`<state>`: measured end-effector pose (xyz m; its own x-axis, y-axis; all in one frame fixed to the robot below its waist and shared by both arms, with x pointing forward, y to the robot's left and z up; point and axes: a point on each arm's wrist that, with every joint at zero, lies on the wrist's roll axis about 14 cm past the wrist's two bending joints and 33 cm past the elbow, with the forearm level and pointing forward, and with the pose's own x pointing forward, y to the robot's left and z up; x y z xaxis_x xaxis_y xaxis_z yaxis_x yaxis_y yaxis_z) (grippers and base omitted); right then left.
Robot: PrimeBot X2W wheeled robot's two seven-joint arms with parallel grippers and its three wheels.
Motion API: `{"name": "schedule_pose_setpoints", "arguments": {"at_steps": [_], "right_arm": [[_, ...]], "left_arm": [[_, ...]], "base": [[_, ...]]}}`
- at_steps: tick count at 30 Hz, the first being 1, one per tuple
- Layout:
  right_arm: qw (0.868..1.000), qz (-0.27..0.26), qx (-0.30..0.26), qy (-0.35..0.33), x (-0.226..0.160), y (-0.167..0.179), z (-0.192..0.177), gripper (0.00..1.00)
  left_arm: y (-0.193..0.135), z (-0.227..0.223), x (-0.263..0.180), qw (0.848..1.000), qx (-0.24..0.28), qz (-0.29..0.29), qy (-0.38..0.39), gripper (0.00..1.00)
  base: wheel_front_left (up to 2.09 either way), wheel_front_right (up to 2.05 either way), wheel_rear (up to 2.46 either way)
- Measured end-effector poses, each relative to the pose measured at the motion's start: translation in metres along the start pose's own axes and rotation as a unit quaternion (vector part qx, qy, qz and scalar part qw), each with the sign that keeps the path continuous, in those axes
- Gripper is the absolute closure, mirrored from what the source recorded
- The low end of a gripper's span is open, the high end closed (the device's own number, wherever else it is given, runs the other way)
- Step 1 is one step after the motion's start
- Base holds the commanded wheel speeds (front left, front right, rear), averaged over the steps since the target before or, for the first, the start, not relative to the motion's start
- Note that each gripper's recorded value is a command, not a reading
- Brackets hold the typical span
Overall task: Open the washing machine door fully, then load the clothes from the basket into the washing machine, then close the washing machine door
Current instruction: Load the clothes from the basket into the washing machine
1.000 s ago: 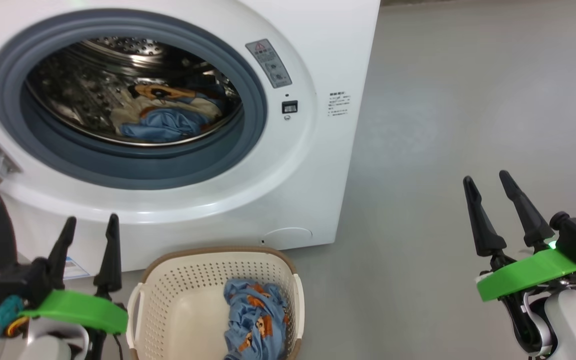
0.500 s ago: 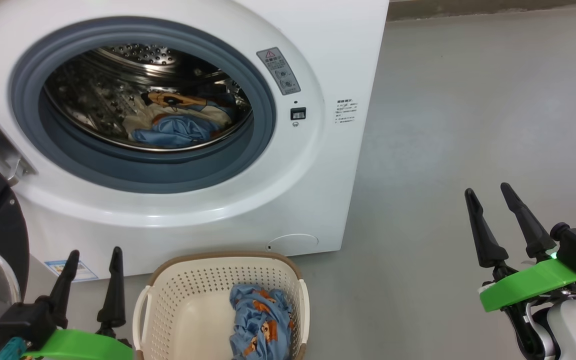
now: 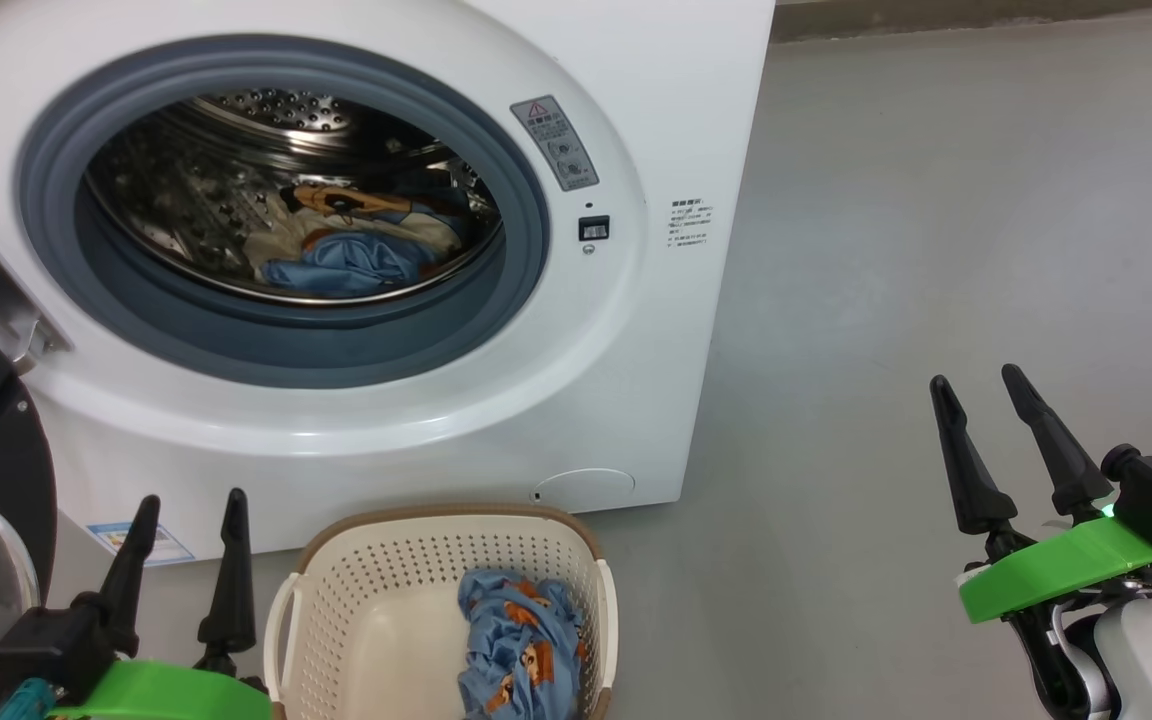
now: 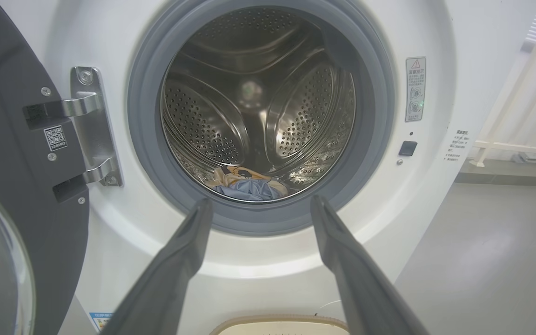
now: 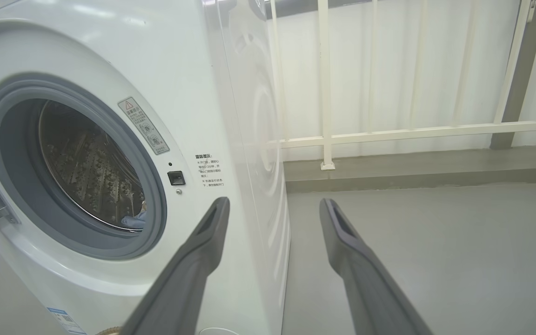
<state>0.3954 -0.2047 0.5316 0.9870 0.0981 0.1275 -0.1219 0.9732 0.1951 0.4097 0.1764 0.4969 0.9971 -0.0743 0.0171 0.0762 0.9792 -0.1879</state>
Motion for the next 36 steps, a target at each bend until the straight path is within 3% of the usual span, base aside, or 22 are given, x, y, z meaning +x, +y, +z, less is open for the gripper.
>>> {"name": "schedule_pose_setpoints", "arguments": {"at_steps": [26, 36], "right_arm": [[1.0, -0.008, 0.002, 0.011, -0.001, -0.005, -0.009, 0.0], [0.999, -0.019, 0.005, 0.031, 0.002, -0.012, -0.024, 0.0]], "left_arm": [[-0.005, -0.012, 0.005, 1.0, -0.005, -0.004, 0.018, 0.0], [-0.019, -0.05, 0.012, 0.997, -0.011, -0.031, 0.077, 0.0]], "base": [[0.0, 0.0, 0.0], [0.0, 0.0, 0.0]]}}
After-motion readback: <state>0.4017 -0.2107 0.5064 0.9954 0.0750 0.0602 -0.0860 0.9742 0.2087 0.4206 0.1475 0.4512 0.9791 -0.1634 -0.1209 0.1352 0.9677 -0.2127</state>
